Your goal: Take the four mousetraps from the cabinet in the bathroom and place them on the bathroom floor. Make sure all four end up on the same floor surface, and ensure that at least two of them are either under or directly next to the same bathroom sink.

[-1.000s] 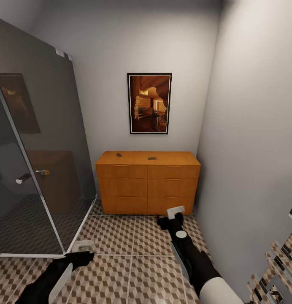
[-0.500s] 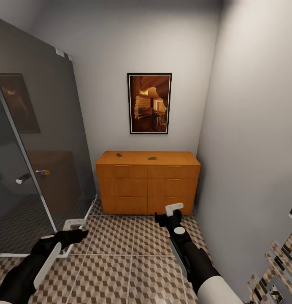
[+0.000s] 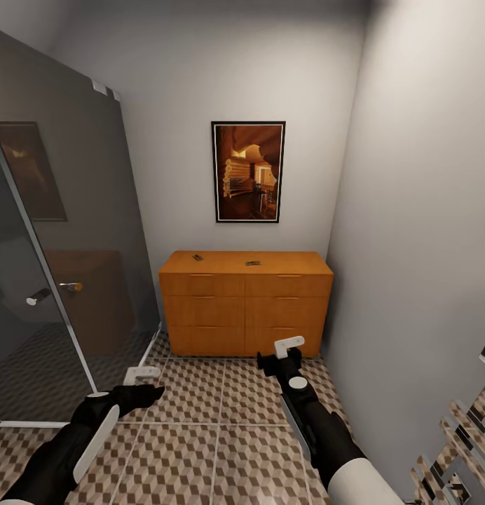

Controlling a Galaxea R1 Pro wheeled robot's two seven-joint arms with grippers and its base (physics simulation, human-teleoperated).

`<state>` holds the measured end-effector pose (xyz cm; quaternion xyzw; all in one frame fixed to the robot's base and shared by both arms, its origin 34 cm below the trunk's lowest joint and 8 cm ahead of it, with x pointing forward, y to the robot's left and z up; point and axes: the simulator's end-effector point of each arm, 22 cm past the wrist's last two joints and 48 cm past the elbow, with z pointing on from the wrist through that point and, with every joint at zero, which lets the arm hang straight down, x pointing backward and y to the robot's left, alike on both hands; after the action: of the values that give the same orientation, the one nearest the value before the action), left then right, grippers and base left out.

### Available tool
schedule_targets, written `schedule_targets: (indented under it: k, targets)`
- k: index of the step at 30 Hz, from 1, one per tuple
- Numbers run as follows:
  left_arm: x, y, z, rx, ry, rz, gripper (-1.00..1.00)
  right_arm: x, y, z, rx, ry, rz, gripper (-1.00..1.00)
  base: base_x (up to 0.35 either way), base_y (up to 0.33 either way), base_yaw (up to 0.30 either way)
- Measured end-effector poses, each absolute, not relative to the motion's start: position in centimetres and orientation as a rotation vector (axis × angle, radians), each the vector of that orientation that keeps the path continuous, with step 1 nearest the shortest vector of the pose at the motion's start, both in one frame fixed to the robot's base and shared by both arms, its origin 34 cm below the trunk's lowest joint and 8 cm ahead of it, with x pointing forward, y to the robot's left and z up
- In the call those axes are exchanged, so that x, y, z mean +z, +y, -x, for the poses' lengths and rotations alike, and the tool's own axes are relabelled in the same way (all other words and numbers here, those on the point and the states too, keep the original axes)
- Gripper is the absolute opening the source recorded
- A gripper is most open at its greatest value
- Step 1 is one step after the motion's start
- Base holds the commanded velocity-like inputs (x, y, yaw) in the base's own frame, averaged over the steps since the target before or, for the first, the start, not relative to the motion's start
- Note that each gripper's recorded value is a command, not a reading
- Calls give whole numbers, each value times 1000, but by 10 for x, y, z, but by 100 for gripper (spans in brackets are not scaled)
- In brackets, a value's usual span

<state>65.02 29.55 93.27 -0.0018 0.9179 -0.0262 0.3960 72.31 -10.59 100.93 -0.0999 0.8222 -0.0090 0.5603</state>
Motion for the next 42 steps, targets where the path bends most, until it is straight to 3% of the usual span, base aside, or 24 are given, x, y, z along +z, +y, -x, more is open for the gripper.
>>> schedule_targets:
  k: [8,42]
  targets:
    - [931,295,-649,-67,2331,4,100,1013,-105,-724,-21,1928,235,100,72,0,0]
    - [913,265,-640,-97,2371,-49,100,1014,-106,-724,-21,1927,233,100,326,0,0]
